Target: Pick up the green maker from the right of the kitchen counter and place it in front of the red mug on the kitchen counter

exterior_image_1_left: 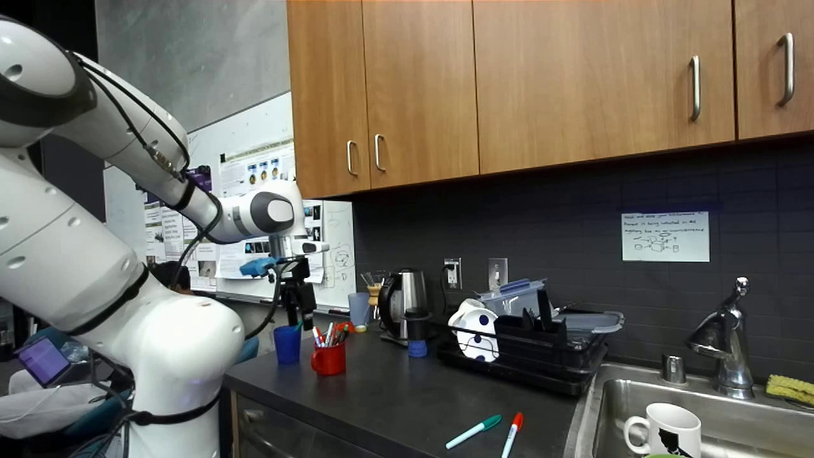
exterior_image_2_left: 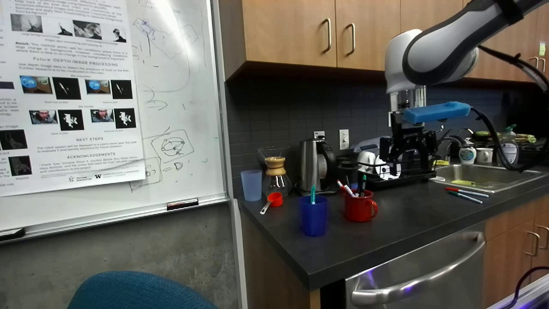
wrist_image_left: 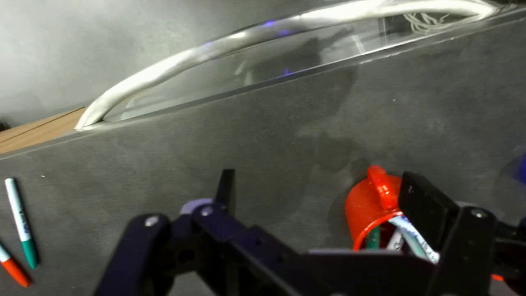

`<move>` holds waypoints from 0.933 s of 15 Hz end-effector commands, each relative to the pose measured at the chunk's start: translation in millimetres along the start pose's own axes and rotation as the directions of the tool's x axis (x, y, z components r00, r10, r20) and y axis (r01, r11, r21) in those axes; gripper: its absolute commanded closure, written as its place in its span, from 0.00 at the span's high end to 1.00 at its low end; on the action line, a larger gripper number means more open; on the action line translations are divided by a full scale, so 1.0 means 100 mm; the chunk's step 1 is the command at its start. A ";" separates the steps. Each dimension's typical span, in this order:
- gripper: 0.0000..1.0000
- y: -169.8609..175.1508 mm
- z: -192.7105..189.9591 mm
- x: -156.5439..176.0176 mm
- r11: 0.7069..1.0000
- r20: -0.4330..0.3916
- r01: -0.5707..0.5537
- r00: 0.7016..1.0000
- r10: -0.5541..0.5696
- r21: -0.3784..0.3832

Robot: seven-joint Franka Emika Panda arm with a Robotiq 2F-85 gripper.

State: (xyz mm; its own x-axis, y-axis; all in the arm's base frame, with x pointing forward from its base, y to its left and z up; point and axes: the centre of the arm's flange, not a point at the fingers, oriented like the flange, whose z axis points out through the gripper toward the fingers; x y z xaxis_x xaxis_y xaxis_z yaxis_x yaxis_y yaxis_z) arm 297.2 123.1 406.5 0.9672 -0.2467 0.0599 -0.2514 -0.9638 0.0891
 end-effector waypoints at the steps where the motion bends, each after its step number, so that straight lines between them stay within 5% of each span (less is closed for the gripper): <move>1: 1.00 0.44 0.06 0.35 0.995 -0.011 -0.098 0.995 0.098 0.001; 7: 1.00 1.27 0.33 0.82 0.950 -0.002 -0.310 0.951 0.310 0.023; 12: 1.00 1.82 0.55 1.10 0.932 -0.047 -0.363 0.930 0.363 0.020; 14: 1.00 1.71 0.48 0.95 0.930 -0.029 -0.368 0.929 0.369 0.027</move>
State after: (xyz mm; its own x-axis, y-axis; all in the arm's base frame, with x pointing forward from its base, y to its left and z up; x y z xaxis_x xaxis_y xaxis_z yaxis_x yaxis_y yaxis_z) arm 347.4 -70.0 379.4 0.8050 -0.5816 0.1175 -0.5886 -0.8077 0.0344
